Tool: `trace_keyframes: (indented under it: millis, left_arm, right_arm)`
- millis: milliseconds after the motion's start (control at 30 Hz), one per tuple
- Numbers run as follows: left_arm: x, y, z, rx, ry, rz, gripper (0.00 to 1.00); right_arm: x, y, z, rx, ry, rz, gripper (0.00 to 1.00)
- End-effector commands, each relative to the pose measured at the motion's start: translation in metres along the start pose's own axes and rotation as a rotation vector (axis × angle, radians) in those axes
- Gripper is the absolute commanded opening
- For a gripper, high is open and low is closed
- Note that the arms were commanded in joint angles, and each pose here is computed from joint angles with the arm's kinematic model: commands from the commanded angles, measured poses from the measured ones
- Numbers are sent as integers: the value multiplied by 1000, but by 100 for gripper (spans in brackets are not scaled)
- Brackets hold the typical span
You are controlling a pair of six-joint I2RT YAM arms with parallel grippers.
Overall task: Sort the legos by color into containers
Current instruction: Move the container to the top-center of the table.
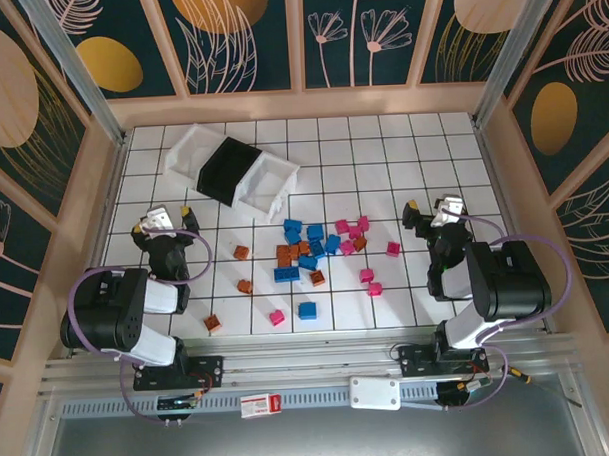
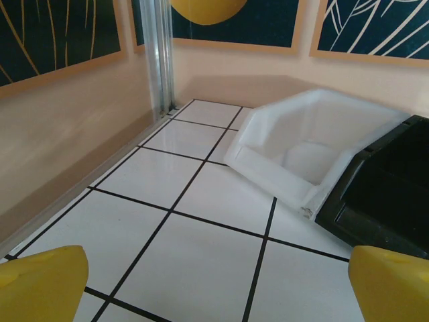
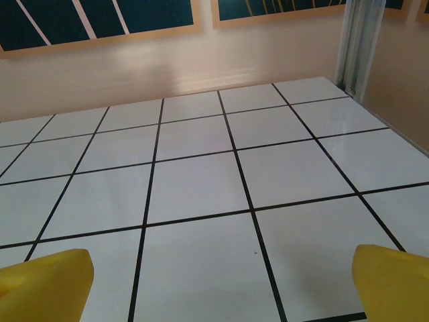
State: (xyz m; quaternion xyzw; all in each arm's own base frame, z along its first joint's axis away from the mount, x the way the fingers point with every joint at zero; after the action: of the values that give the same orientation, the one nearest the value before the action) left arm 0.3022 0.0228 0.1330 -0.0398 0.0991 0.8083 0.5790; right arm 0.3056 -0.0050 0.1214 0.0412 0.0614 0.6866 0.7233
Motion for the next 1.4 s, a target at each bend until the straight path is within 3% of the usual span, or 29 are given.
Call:
trace_keyframes:
  millis: [0,1367]
  left_arm:
    - [-6,-3,10,-49,10,-14,99]
    - [-5,-2,12,-57,13,-7,99]
  right_arm:
    - [-5,-5,14,-68,-13,-28,99]
    - [-5,-7,22,-55,-10,-17,99]
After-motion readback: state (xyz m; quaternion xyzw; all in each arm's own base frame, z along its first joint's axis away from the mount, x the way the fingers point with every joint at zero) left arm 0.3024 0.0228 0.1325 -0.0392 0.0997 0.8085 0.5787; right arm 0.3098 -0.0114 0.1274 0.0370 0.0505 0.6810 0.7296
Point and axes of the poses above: each hand's point on the last joint's axis, 136 mm out from that joint toward the fingers, its own y axis back along the fingers, its own x axis along the line the jaws close on, z = x × y, the point moved 6 cm from there along y, back along the fingers, and after that the axes turned 7 degrees about y, right-handed, at the moved point
